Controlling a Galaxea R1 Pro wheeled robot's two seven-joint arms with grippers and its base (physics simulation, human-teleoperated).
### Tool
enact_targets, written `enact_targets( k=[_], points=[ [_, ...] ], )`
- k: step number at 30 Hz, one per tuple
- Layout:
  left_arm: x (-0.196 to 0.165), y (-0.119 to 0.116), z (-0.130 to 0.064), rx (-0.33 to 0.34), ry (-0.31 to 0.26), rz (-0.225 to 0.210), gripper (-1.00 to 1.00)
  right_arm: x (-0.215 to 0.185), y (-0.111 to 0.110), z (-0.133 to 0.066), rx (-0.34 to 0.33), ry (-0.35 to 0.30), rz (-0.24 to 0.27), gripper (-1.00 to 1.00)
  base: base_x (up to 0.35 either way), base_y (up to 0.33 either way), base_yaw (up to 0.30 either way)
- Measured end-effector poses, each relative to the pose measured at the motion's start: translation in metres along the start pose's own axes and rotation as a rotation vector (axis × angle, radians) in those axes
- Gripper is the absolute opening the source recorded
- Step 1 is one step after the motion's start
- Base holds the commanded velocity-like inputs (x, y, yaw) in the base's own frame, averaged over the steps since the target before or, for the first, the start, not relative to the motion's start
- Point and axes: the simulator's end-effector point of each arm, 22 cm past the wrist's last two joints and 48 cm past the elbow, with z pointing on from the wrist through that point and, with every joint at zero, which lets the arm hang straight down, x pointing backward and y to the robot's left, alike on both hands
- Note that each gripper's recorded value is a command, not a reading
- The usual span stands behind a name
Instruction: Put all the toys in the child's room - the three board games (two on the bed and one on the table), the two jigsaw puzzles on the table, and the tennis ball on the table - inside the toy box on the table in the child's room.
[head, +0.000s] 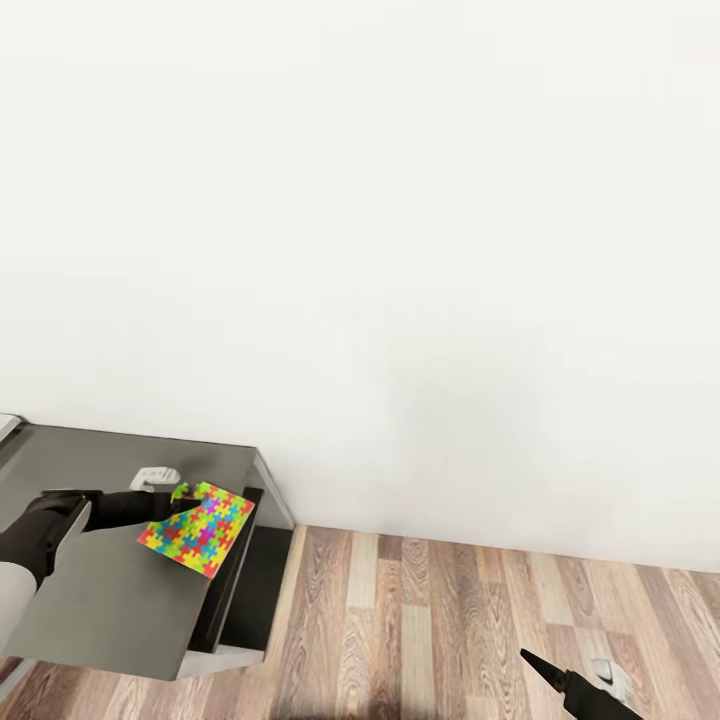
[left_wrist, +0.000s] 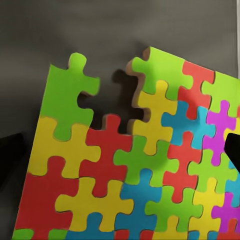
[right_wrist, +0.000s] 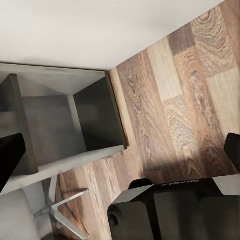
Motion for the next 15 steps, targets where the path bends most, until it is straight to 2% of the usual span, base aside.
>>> enact_targets(
  k=[11,15],
  points=[
    [-0.0012,0.0026,-0.0031,0.001,-0.004,-0.006,1.0,0.0002,0.0003,0.0001,-0.001,0.001,0.0,1.0,-0.001,-0.008,0.0],
    [-0.001,0.0031,-0.003,-0.002,-0.003,-0.007,1.0,0.0001,0.0003,0.0,-0.001,0.001,0.0,1.0,0.0,-0.163,0.0]
  ],
)
